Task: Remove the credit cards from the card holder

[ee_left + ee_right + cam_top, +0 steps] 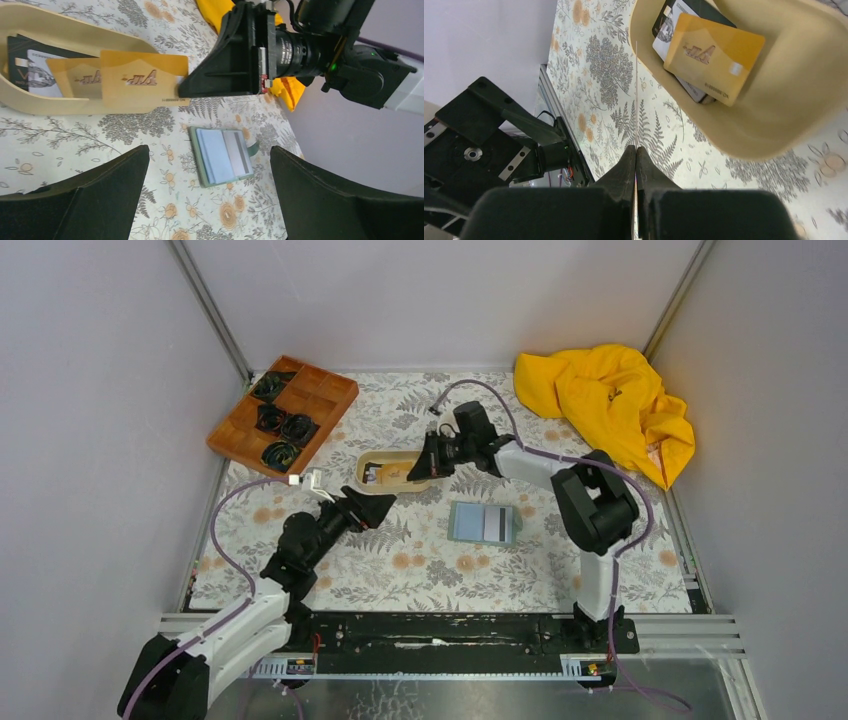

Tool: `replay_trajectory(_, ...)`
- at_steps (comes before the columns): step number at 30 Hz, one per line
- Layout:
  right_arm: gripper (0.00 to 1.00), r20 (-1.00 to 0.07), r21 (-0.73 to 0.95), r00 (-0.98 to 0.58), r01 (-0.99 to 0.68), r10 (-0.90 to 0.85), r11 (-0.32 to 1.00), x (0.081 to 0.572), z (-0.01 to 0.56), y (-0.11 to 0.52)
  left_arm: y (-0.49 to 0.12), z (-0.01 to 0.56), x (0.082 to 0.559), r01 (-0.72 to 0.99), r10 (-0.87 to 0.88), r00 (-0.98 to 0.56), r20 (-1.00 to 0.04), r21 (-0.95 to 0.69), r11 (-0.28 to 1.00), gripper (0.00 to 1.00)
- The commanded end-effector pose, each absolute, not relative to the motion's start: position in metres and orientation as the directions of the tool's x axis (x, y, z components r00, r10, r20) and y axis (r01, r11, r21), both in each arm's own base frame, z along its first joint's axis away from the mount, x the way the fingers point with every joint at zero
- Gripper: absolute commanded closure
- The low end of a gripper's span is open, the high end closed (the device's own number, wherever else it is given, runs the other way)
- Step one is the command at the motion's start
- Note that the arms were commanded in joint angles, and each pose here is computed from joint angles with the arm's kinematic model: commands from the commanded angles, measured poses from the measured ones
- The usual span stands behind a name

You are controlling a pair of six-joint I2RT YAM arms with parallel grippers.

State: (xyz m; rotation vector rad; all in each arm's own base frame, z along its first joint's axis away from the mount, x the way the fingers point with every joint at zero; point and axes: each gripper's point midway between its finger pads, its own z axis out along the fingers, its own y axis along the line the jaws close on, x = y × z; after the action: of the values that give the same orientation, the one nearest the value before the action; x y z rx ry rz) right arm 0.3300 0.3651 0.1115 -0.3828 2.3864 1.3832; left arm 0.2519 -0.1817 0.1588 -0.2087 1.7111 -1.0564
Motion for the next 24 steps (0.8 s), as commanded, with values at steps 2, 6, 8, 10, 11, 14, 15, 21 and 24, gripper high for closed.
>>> replay_trajectory(2, 1.00, -0.455, 0.784, -0.885, -0.452, -0.100, 0.425, 0.342, 0.119, 0.393, -0.171, 0.169, 0.259, 0.344, -0.563, -0.364, -0.742, -0.669, 0.659, 0.01)
replay_trajectory(6, 1.00, -0.434, 0.790, -0.895, -0.434, -0.105, 0.433, 0.352, 0.108, 0.400, -0.165, 0.170, 0.259, 0.344, -0.537, -0.348, -0.769, -0.637, 0.689, 0.01)
replay_trajectory(8, 1.00, -0.437, 0.790, -0.894, -0.435, -0.100, 0.432, 0.358, 0.106, 0.405, -0.162, 0.169, 0.260, 0.339, -0.526, -0.342, -0.778, -0.625, 0.703, 0.00)
replay_trajectory(10, 1.00, -0.442, 0.788, -0.892, -0.435, -0.092, 0.436, 0.364, 0.105, 0.408, -0.161, 0.170, 0.260, 0.338, -0.516, -0.338, -0.787, -0.613, 0.714, 0.00)
replay_trajectory(11, 1.00, -0.444, 0.787, -0.891, -0.436, -0.090, 0.438, 0.367, 0.105, 0.409, -0.160, 0.170, 0.260, 0.337, -0.515, -0.335, -0.789, -0.611, 0.717, 0.00)
replay_trajectory(14, 1.00, -0.441, 0.792, -0.893, -0.432, -0.087, 0.432, 0.373, 0.104, 0.414, -0.158, 0.168, 0.260, 0.334, -0.509, -0.334, -0.794, -0.604, 0.723, 0.00)
replay_trajectory(15, 1.00, -0.439, 0.792, -0.894, -0.432, -0.088, 0.431, 0.374, 0.103, 0.415, -0.157, 0.167, 0.260, 0.332, -0.506, -0.336, -0.795, -0.602, 0.726, 0.00)
replay_trajectory(21, 1.00, -0.434, 0.786, -0.896, -0.428, -0.094, 0.446, 0.376, 0.093, 0.415, -0.157, 0.164, 0.259, 0.331, -0.509, -0.342, -0.790, -0.609, 0.721, 0.00)
replay_trajectory(24, 1.00, -0.433, 0.775, -0.896, -0.425, -0.095, 0.468, 0.377, 0.086, 0.412, -0.157, 0.163, 0.259, 0.330, -0.507, -0.346, -0.789, -0.608, 0.722, 0.00)
